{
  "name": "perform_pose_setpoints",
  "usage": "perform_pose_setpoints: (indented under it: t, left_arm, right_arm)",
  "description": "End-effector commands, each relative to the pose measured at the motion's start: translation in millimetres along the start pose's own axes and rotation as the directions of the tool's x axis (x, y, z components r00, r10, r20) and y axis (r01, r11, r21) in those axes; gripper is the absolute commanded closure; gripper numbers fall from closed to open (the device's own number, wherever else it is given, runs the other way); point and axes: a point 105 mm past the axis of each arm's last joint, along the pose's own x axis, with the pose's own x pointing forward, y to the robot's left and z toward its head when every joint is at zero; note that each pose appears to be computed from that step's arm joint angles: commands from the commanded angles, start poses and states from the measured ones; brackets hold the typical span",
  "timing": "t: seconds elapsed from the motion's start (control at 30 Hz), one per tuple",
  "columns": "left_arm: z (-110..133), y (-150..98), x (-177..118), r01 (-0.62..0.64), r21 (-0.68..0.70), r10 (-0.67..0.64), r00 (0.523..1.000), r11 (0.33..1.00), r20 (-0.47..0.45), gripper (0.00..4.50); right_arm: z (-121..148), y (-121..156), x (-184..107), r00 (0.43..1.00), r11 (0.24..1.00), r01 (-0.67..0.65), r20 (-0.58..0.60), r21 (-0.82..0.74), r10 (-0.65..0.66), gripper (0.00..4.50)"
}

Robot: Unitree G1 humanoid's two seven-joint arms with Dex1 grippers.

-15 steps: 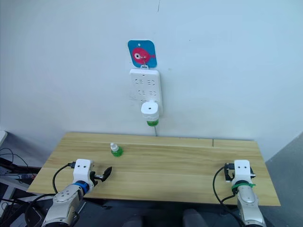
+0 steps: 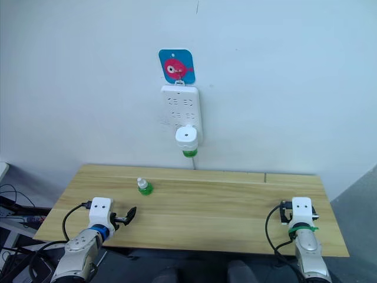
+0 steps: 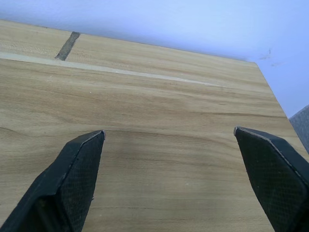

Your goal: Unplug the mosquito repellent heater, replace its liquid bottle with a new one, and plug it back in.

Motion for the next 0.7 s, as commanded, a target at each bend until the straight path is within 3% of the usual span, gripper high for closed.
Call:
perform_pose_setpoints:
  t: [0.03, 0.43, 0.6, 0.7]
  left_arm:
    - [10, 5, -2, -0.02, 0.013, 0.019, 0.999, 1.0, 0.046, 0.0]
    - [17, -1, -9, 0.025, 0.009, -0.026, 0.997, 1.0, 0.07, 0.0]
    - [29, -6, -41, 0.168, 0.001, -0.167, 0.98, 0.986, 0.106, 0.0]
    - [61, -5, -56, 0.249, -0.021, -0.242, 0.954, 0.968, 0.175, 0.0]
  right_arm:
    - [13, -10, 3, 0.999, 1.0, 0.022, 0.045, 0.008, -0.022, 0.02]
    - [18, -8, 4, 0.998, 1.0, -0.02, 0.053, -0.007, 0.021, 0.02]
    - [47, 4, -5, 0.976, 0.985, -0.166, 0.133, -0.057, 0.172, 0.02]
    - [72, 11, -12, 0.946, 0.962, -0.266, 0.176, -0.061, 0.273, 0.02]
